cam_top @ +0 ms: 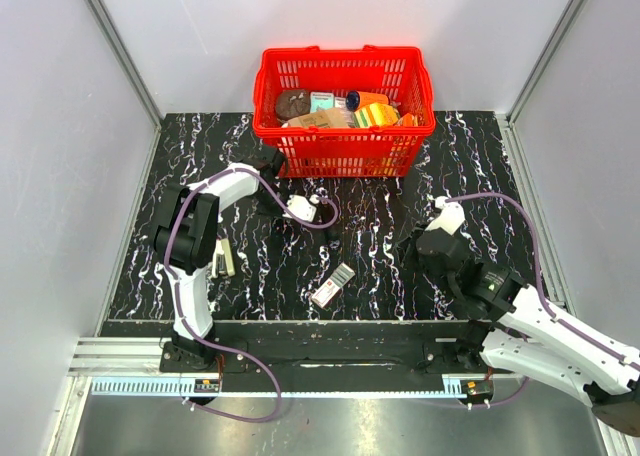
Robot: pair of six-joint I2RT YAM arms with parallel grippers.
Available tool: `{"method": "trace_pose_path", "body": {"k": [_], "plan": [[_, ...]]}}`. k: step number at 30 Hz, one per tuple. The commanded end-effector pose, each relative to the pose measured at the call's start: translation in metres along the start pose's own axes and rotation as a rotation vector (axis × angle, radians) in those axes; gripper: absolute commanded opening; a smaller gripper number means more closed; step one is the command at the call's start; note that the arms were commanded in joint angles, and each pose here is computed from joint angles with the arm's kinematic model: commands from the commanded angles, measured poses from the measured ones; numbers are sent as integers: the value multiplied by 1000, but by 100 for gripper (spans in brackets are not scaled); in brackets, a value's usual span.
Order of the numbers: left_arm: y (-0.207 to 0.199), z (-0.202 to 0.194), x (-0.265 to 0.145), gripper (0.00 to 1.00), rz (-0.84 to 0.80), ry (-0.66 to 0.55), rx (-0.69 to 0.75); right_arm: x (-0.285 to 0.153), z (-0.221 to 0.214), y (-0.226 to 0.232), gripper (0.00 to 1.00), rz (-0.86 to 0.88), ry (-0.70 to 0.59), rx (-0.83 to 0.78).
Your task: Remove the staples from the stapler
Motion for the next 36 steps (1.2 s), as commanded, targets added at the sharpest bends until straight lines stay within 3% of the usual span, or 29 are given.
{"method": "trace_pose_path", "body": {"k": [1, 10, 18, 23, 29, 36], "plan": [[-19, -6, 10, 25, -90, 20, -2, -3, 5, 3, 23, 14, -15, 11], [-34, 7, 5, 12, -113, 1, -37, -2, 3, 3, 22, 12, -12, 6], [-55, 40, -27, 6, -143, -127, -233, -4, 6, 4, 23, 21, -22, 3], [-59, 101, -85, 5, -189, -383, -390, -8, 15, 7, 23, 38, -44, 6], [-60, 184, -185, 6, -280, -796, -474, -19, 42, 27, 25, 119, -99, 19], [-58, 237, -267, 7, -429, -1126, -630, -39, 86, 78, 38, 340, -175, 19]]}}
Point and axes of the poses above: each gripper's point midway between its finger pads, its own x axis out along the fingers, its own y axis along the line the jaws close on, z = x × y, the point moved 1 cm from there along -x, back along the fingers, and after that the axes turned 8 degrees about -x, right-handed, at the moved point
